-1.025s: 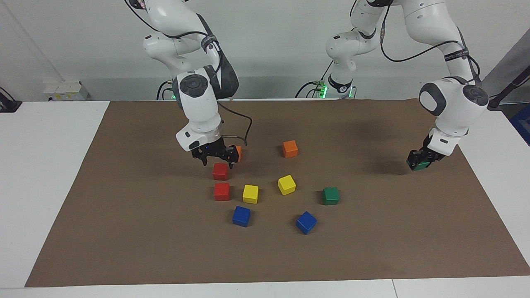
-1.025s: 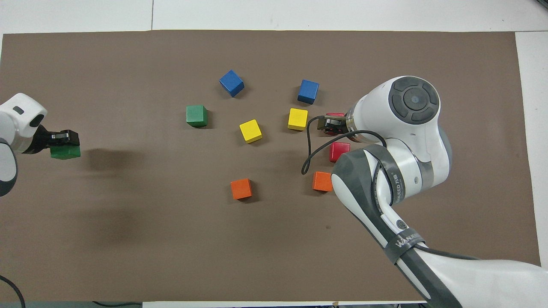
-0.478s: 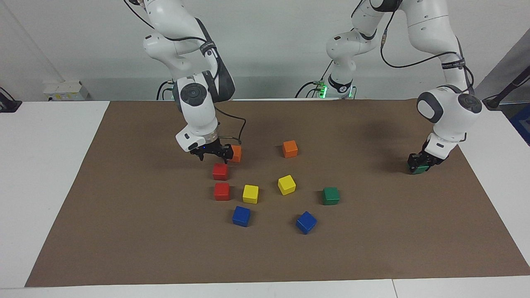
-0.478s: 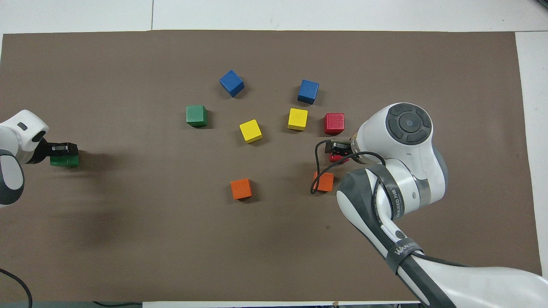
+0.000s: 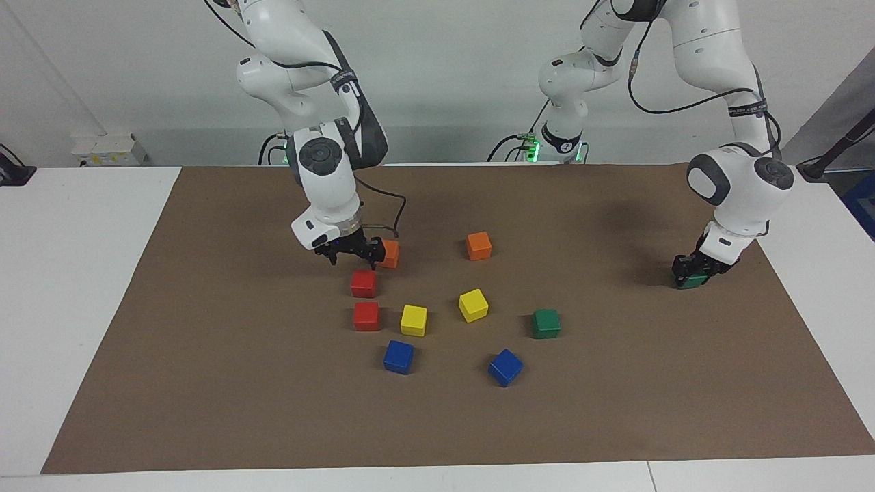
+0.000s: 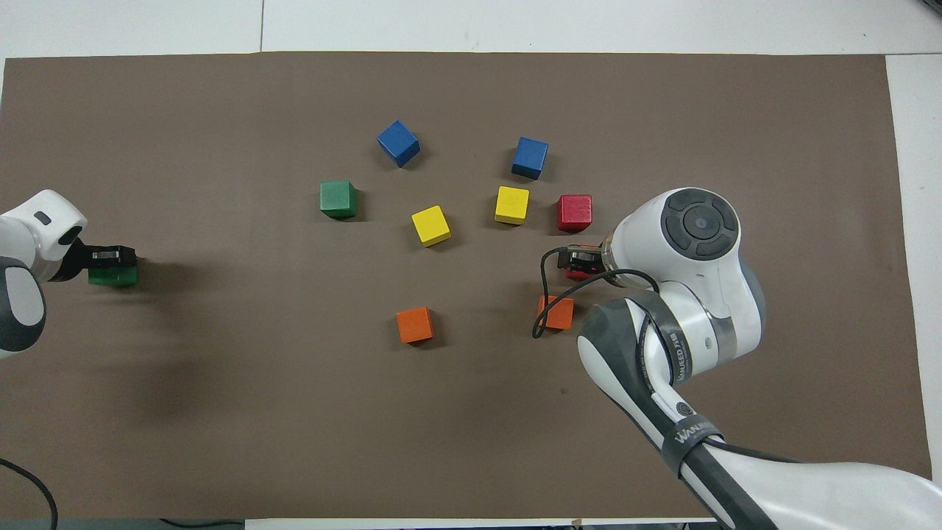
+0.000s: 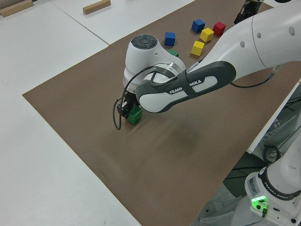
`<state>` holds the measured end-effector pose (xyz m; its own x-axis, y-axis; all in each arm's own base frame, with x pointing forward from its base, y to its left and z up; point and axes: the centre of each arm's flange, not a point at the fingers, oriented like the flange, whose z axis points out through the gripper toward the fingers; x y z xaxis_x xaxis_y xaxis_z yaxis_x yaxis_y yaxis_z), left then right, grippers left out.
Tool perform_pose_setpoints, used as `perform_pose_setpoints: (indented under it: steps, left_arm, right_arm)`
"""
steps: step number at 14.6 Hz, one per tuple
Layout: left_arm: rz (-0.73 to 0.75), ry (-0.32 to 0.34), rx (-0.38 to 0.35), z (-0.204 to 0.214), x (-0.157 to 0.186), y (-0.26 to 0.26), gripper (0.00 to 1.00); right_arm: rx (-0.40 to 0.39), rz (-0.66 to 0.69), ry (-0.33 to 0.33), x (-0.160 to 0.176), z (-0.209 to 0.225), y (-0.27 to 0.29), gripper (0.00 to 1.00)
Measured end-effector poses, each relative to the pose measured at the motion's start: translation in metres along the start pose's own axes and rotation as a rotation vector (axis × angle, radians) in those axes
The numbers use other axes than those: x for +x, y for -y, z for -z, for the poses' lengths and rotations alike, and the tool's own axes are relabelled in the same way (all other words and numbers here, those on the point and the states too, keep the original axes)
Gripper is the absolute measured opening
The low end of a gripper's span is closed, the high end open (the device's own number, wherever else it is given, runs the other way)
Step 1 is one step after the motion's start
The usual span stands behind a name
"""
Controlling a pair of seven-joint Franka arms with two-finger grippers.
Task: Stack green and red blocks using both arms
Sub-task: 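Lower the green cube and open the left gripper while the right gripper grasps red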
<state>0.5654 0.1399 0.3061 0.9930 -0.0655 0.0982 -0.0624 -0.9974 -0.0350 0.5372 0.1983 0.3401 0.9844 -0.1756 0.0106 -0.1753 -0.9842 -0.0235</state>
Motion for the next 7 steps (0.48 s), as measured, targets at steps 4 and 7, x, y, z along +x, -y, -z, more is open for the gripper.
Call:
perform_pose_setpoints:
  steps: [4,7]
  left_arm:
    - [-0.037,-0.004,0.001,0.000,0.001,0.000,0.67]
    - [-0.041,-0.006,0.002,0.000,0.001,0.000,1.00]
  right_arm:
    - [0.005,0.002,-0.011,0.002,-0.021,0.002,1.00]
    - [0.001,0.001,-0.003,0.003,-0.030,0.002,1.00]
